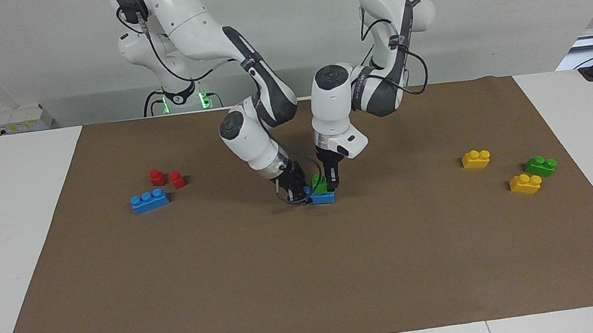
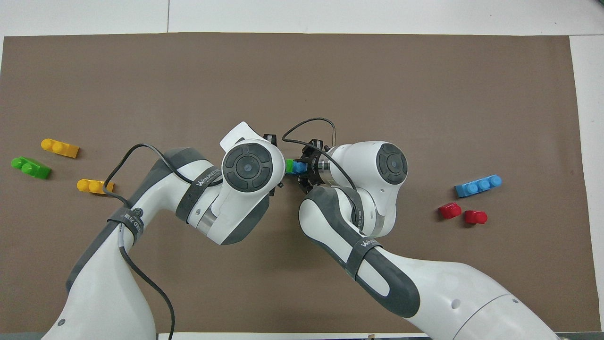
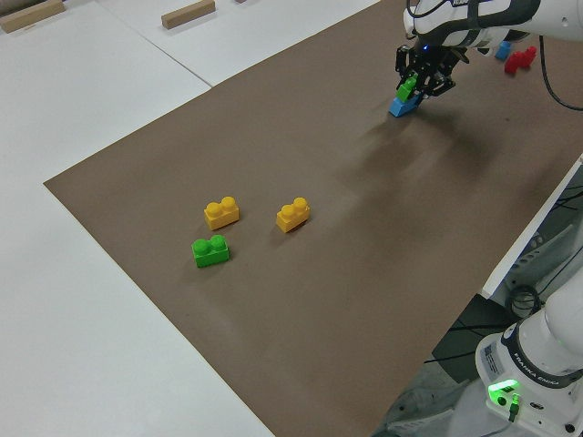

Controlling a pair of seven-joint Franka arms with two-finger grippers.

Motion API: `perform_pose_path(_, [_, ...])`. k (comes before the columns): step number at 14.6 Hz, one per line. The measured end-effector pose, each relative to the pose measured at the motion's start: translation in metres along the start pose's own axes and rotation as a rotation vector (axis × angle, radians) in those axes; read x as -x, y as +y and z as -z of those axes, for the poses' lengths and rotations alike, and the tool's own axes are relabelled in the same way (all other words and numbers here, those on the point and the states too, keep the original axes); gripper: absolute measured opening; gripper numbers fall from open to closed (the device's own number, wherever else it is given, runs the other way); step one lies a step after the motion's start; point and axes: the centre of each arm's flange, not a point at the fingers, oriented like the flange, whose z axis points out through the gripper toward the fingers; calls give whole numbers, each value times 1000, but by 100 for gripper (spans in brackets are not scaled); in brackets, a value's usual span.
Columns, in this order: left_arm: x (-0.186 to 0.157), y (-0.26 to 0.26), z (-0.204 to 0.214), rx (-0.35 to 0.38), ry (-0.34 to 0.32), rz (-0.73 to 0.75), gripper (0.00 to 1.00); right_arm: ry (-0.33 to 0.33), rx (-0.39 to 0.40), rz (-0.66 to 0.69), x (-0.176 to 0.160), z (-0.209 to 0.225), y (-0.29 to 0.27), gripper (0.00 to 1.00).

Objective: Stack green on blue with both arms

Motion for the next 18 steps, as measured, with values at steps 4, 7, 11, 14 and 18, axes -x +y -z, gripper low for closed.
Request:
perform_pose_path(4, [2, 1, -10, -2, 7, -10, 34, 0, -2, 0, 0, 0, 0, 34])
perform_pose_path(7, [2, 1, -10, -2, 7, -11, 34, 0, -2, 0, 0, 0, 0, 34])
perform_pose_path(11, [-1, 8, -9, 10, 10, -6, 71, 0, -2, 0, 0, 0, 0, 34])
perform_pose_path(14, [-9, 16, -4, 22, 12, 5, 100, 0, -2, 0, 0, 0, 0, 34])
perform_pose_path(18, [-36, 31, 5, 15, 33, -31, 100, 8, 4, -5, -5, -3, 1, 48])
